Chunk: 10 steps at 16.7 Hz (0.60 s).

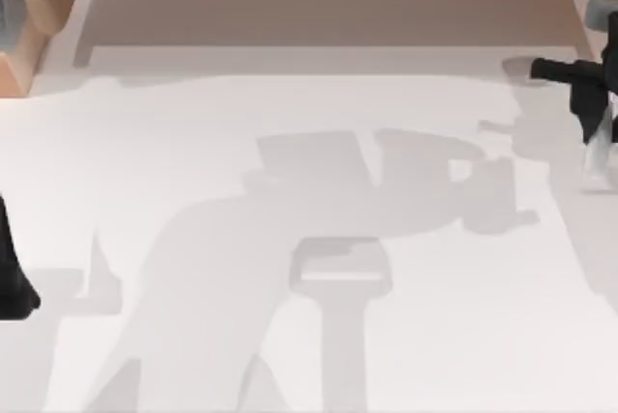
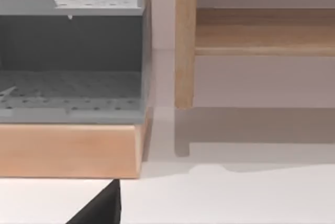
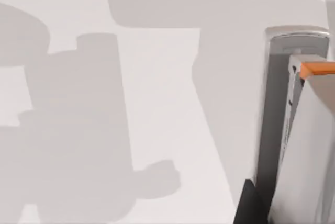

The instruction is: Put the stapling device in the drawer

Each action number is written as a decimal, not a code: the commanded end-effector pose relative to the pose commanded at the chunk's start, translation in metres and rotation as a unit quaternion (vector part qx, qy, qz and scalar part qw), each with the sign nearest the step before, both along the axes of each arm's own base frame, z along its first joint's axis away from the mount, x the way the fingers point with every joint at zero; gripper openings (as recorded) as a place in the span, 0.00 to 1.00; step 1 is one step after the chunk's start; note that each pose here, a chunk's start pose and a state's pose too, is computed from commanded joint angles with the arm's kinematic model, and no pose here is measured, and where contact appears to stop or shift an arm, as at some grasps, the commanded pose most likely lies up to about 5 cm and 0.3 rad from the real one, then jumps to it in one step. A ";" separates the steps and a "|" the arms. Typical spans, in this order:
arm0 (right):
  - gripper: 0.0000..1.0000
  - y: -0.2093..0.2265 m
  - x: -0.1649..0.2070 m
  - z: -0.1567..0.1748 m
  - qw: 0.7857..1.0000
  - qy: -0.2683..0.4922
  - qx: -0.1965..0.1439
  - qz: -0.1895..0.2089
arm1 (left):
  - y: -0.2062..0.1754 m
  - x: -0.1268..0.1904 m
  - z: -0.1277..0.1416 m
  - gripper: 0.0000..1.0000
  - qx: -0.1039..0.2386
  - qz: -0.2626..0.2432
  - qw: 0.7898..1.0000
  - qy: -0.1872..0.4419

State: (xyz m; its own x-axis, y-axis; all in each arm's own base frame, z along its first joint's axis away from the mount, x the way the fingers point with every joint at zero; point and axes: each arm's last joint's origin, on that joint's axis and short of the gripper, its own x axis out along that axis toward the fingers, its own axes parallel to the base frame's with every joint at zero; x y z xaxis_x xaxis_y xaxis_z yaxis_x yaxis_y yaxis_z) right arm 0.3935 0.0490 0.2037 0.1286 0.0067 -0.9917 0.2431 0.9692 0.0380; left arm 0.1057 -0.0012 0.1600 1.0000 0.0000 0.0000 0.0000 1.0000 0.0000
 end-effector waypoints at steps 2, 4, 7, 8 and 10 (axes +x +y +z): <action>0.00 -0.016 0.009 0.038 0.999 -0.041 -0.003 -0.014 | 0.000 0.000 0.000 1.00 0.000 0.000 1.000 0.000; 0.00 -0.042 0.017 0.071 0.997 -0.071 -0.013 -0.031 | 0.000 0.000 0.000 1.00 0.000 0.000 1.000 0.000; 0.00 -0.094 0.028 0.098 0.994 -0.085 -0.038 -0.049 | 0.000 0.000 0.000 1.00 0.000 0.000 1.000 0.000; 0.00 -0.112 0.032 0.099 0.994 -0.084 -0.046 -0.049 | 0.000 0.000 0.000 1.00 0.000 0.000 1.000 0.000; 0.00 -0.147 0.043 0.093 0.995 -0.072 -0.059 -0.039 | 0.000 0.000 0.000 1.00 0.000 0.000 1.000 0.000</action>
